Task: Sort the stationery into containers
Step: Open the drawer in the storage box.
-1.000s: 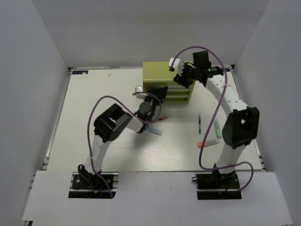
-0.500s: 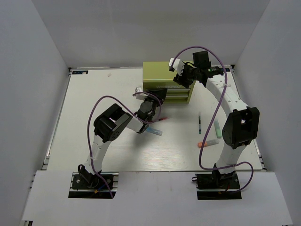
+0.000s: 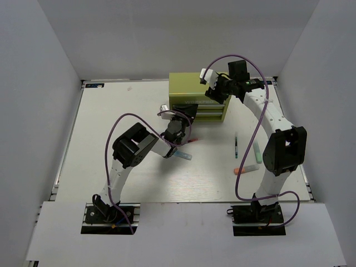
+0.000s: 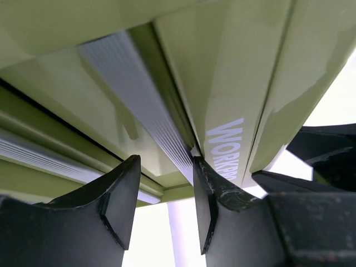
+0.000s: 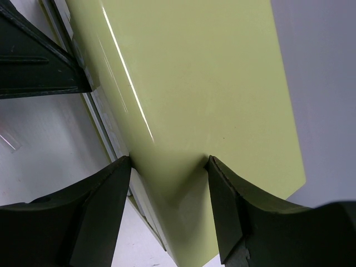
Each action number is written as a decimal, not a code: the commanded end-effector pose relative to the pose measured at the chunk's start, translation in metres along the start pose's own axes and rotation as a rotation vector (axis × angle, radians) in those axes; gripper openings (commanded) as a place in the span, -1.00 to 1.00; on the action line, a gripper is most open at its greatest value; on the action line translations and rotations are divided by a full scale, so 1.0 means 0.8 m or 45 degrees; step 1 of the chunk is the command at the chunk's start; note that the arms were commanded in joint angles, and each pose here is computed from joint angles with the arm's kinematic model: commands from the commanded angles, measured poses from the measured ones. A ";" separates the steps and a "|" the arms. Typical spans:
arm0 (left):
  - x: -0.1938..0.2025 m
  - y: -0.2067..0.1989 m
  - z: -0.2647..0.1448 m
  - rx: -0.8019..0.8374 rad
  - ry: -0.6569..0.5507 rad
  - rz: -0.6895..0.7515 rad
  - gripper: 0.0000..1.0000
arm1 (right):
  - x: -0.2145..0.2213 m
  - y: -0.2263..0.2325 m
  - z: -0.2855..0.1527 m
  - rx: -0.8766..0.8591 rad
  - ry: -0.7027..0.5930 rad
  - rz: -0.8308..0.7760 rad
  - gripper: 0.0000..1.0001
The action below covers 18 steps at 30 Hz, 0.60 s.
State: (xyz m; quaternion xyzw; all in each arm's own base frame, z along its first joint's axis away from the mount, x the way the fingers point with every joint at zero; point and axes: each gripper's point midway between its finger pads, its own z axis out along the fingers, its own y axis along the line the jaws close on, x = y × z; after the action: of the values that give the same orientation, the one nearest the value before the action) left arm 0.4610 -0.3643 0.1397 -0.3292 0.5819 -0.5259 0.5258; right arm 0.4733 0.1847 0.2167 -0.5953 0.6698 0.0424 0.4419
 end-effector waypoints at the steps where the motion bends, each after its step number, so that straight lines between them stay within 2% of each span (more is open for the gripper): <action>1: -0.060 -0.029 0.026 0.072 -0.248 -0.148 0.06 | 0.056 0.029 0.019 -0.079 0.155 0.091 0.25; 5: -0.068 -0.025 0.025 0.088 -0.300 -0.197 -0.08 | 0.058 0.029 0.018 -0.081 0.160 0.096 0.25; 6: -0.068 -0.025 0.024 0.104 -0.304 -0.217 -0.16 | 0.056 0.030 0.020 -0.086 0.158 0.093 0.25; 7: -0.067 -0.022 0.024 0.106 -0.304 -0.218 -0.34 | 0.056 0.030 0.019 -0.085 0.157 0.094 0.25; 13: -0.071 -0.020 0.019 0.136 -0.325 -0.241 -0.83 | 0.059 0.034 0.019 -0.104 0.163 0.093 0.22; 16: -0.073 -0.015 0.017 0.122 -0.333 -0.235 -0.99 | 0.058 0.037 0.020 -0.114 0.159 0.093 0.22; 18: -0.067 -0.017 0.015 0.124 -0.322 -0.238 -1.00 | 0.057 0.037 0.019 -0.115 0.158 0.092 0.22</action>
State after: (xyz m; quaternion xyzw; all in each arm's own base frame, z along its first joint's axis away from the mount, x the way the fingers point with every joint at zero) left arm 0.4601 -0.3658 0.1495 -0.3664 0.5201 -0.5799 0.5089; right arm 0.4738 0.1850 0.2163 -0.5977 0.6669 0.0411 0.4431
